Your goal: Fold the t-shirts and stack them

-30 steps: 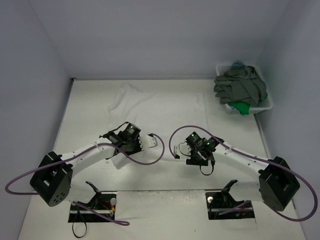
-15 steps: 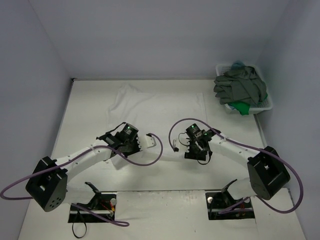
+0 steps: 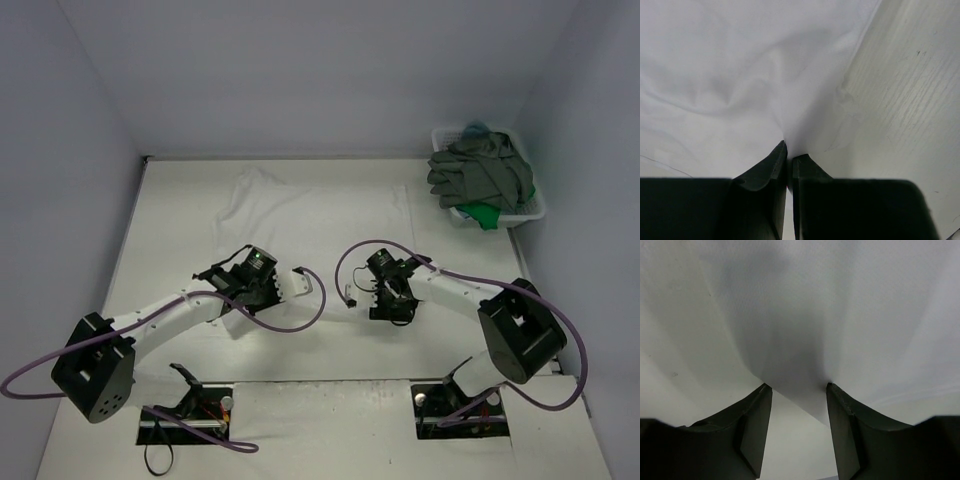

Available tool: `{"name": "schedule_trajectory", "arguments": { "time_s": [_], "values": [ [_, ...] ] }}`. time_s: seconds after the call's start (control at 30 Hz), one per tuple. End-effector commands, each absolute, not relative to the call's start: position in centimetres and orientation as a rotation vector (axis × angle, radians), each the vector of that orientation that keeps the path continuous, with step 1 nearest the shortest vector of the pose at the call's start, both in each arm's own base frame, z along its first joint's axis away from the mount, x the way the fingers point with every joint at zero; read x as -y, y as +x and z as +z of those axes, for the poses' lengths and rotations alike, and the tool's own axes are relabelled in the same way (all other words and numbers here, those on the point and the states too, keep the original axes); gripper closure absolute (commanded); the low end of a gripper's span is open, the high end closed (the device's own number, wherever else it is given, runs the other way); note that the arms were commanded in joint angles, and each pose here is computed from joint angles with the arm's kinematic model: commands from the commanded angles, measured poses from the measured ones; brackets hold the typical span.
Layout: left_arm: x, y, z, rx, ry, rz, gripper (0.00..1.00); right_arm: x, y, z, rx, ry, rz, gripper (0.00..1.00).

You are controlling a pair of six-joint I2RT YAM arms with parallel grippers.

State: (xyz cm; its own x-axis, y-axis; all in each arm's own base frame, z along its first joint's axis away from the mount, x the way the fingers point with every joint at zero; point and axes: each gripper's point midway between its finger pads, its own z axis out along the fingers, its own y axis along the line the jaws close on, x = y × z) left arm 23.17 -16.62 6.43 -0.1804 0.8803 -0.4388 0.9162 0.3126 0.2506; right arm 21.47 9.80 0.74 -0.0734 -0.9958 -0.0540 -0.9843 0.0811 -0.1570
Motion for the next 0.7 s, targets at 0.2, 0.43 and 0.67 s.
{"name": "schedule_trajectory", "arguments": {
  "time_s": [0.2,0.43,0.67],
  "values": [
    [17.1,23.7,7.8,-2.045,1.548,-0.113,0.97,-9.2,22.4,0.8,-2.209,-2.082,-0.194,0.76],
    [17.0,23.7,7.6,-2.049,1.555,-0.110,0.97,-9.2,23.1,1.3,-2.191,-2.070,-0.218,1.00],
    [17.1,23.8,8.2,-2.034,1.560,-0.104,0.97,-8.6,24.9,3.1,-2.151,-2.030,-0.281,1.00]
  ]
}}
